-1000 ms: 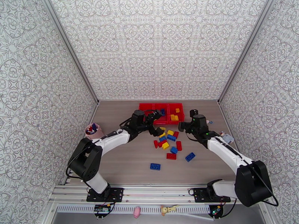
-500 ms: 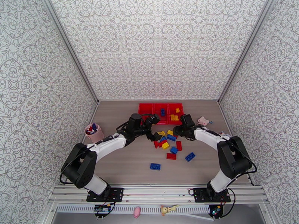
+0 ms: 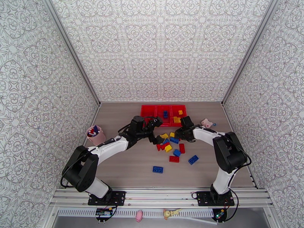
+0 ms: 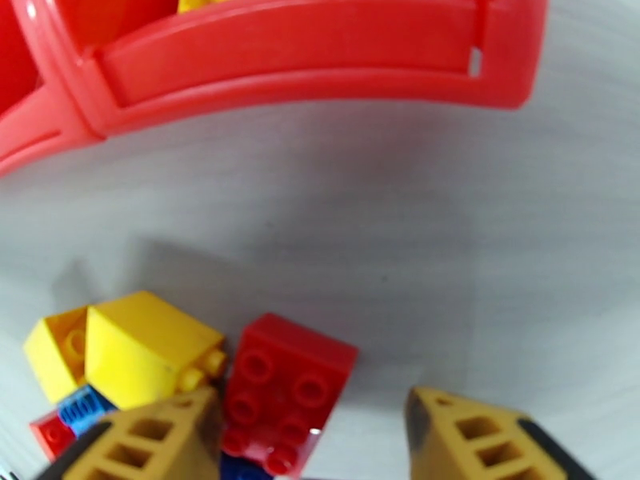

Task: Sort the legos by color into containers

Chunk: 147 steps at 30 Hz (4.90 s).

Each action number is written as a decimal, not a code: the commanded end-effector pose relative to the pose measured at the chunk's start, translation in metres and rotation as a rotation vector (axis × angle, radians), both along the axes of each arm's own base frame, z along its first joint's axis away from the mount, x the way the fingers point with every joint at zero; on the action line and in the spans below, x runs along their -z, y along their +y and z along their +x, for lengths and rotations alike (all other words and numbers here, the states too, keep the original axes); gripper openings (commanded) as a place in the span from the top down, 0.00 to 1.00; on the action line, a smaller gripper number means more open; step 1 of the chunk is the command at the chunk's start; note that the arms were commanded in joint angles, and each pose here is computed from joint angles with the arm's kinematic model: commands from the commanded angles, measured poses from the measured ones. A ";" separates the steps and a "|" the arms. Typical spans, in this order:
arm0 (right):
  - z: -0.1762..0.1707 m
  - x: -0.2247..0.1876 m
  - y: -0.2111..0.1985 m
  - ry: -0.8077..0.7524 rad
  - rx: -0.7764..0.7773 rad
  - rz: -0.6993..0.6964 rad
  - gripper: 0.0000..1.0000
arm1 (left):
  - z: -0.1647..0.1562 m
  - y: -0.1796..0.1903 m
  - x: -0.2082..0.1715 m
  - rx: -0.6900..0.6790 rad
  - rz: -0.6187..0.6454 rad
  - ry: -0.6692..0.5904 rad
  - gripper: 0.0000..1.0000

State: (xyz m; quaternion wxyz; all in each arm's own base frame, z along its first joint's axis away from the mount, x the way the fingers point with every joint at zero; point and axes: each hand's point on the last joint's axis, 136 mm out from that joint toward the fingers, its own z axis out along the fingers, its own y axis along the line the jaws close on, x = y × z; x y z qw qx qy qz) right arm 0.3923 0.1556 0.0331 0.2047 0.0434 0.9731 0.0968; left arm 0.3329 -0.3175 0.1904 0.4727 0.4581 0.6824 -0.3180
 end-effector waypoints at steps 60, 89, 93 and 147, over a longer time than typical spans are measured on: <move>0.120 -0.126 0.202 -0.531 -0.490 0.166 0.73 | -0.033 0.126 -0.024 -0.397 -0.075 0.008 0.00; 0.082 -0.127 0.125 -0.519 -0.390 0.047 0.17 | -0.051 0.095 -0.029 -0.185 -0.057 -0.040 0.00; 0.061 -0.097 0.080 -0.334 -0.234 -0.068 0.16 | -0.051 0.089 -0.025 -0.159 -0.035 -0.063 0.00; 0.061 -0.095 0.033 -0.219 0.135 -0.007 0.65 | -0.042 0.014 -0.014 -0.079 -0.111 -0.078 0.00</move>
